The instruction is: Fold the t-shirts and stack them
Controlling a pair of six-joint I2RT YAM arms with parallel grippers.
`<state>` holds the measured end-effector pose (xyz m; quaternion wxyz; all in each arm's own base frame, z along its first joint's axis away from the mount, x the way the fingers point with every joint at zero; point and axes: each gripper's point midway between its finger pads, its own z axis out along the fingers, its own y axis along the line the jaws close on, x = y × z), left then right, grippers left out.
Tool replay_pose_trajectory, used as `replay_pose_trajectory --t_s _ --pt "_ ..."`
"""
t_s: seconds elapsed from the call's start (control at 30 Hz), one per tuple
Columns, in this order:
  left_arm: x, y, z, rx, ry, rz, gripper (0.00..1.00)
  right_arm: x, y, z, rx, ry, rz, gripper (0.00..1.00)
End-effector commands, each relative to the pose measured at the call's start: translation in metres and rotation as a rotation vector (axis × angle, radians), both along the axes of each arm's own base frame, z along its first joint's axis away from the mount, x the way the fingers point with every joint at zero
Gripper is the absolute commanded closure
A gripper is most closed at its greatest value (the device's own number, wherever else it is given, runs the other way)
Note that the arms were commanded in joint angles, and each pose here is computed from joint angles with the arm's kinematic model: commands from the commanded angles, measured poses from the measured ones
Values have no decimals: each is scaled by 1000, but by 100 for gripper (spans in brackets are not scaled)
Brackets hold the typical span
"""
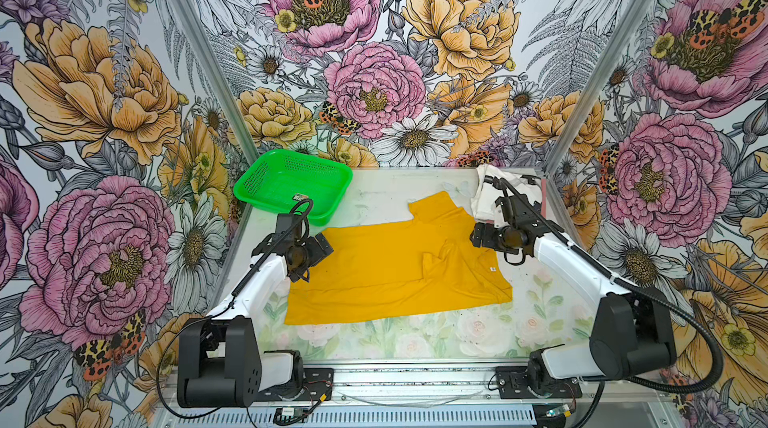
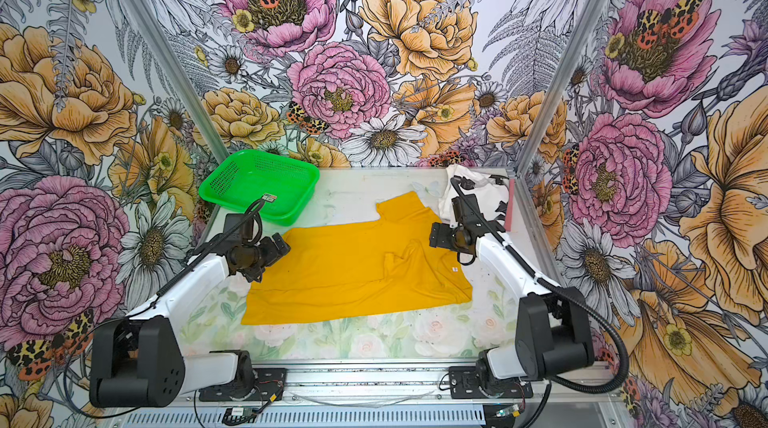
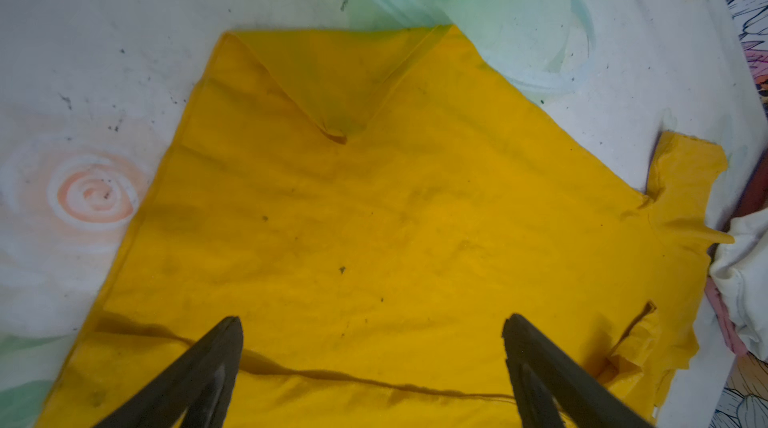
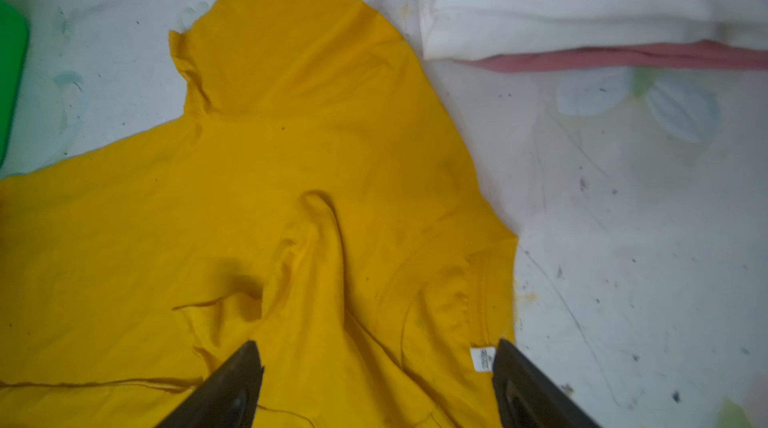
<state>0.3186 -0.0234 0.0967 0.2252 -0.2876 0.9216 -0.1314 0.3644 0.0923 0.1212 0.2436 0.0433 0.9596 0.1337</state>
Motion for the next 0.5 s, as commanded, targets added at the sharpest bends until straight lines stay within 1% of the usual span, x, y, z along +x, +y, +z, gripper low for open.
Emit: replay_pose_trajectory --t_s 0.0,0.1,0.2,0.23,0.3,0.37,0.47 --pt "25 20 11 148 -52 -10 9 31 15 -2 16 -1 95 17" --pt "37 23 1 165 -51 7 18 59 23 2 34 -12 106 20" --pt "48 22 -12 185 -36 14 24 83 27 6 40 -29 111 21" --pt "52 21 -16 195 -32 11 29 90 28 8 38 -36 114 23" --pt "62 17 -24 208 -27 0 42 108 27 9 34 -41 112 28" --pt "68 13 -32 201 -22 -14 51 124 27 6 27 -41 118 31" --pt "74 14 -37 216 -13 -7 51 148 27 -6 31 -26 121 32"
